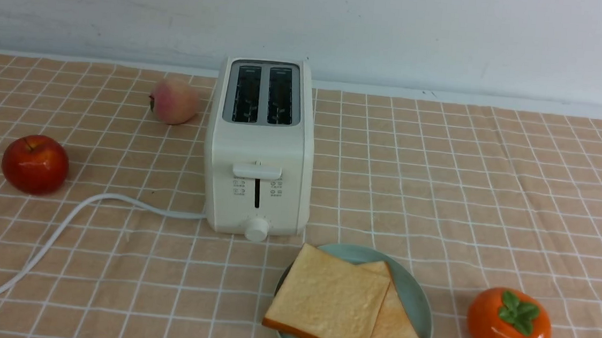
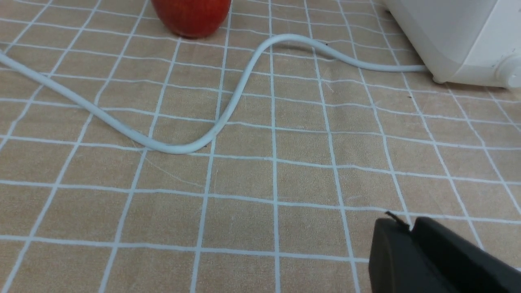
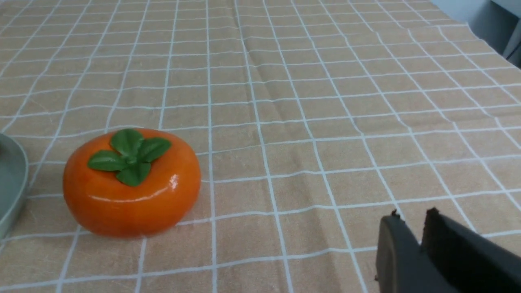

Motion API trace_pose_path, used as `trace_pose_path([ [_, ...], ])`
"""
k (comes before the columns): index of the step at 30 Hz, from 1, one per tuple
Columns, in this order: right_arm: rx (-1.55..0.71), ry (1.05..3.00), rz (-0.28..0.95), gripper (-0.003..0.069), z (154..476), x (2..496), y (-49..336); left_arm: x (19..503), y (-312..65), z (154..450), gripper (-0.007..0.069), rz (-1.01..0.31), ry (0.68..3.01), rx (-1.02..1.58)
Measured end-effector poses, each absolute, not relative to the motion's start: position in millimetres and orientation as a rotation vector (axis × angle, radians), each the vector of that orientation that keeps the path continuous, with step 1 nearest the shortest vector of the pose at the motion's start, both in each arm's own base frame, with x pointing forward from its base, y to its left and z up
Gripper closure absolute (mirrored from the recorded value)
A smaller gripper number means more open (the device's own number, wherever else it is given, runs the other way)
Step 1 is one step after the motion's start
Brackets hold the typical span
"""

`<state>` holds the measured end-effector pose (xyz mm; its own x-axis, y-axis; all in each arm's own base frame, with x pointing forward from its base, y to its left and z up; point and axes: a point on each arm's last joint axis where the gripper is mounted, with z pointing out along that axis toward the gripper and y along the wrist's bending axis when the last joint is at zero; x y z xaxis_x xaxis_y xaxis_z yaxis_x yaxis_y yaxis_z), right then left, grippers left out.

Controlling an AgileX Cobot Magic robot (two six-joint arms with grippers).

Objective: Take toasted bread from bread machine on light coffee tablecloth place on plate.

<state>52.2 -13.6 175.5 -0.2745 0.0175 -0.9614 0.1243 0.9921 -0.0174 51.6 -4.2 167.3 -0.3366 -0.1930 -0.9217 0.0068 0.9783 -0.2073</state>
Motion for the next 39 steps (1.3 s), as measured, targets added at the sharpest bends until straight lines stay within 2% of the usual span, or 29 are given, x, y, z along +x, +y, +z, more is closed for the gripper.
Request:
trace_pose_path([
  [11,0.007,1.888,-0.097,0.0536,173.3,51.5,-6.1,51.6,-4.2,167.3,0.0568,-0.204,1.905,-0.134],
  [39,0.052,1.887,-0.129,0.0519,173.6,51.2,-7.1,51.6,-4.2,167.3,0.0552,-0.204,1.905,-0.134],
])
